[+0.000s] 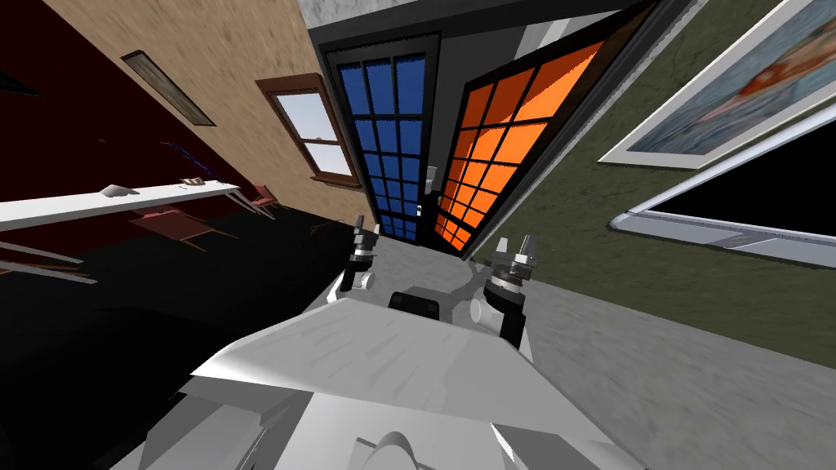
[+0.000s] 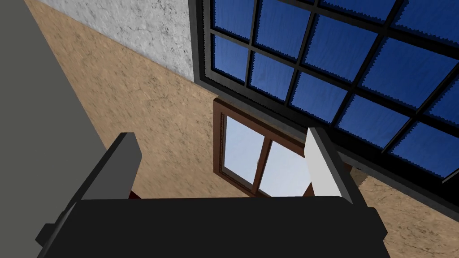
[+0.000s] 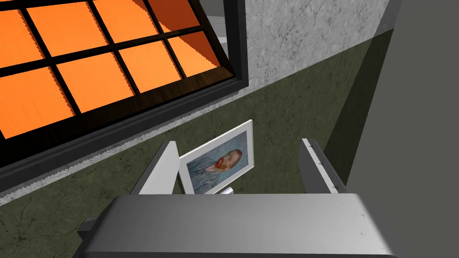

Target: Push the door open

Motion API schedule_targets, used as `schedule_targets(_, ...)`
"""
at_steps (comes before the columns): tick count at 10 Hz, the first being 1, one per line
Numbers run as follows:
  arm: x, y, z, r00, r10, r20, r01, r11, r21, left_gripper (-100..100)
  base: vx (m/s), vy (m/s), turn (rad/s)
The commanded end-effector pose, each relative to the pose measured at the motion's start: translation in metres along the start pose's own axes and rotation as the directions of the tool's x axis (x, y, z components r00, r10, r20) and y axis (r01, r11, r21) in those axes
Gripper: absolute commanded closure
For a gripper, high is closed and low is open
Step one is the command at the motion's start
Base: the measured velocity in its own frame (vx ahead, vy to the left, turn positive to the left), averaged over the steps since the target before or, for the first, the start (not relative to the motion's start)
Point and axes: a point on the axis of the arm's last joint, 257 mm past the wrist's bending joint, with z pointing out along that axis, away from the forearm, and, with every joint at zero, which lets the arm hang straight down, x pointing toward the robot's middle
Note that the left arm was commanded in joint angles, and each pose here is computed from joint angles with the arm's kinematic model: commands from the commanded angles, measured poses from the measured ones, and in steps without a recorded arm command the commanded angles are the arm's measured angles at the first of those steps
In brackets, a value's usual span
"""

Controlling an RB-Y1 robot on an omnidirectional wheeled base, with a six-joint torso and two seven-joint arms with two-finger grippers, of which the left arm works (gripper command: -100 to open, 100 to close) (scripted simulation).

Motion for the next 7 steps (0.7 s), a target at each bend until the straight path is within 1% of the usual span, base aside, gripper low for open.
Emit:
schedule_targets(1, -0.004, 0.008, -0.0024, 0.9994, -0.033, 0.006, 0.033, 0.9994, -0.009, -100, 0.098, 0.021, -0.104)
schedule_targets(4, -0.010, 0.022, -0.0058, 0.9958, -0.090, 0.019, 0.090, 0.9956, -0.025, -100, 0.090, 0.029, -0.094)
schedule_targets(7, -0.017, 0.037, -0.0100, 0.9876, -0.152, 0.038, 0.154, 0.9873, -0.040, -100, 0.090, 0.033, -0.106)
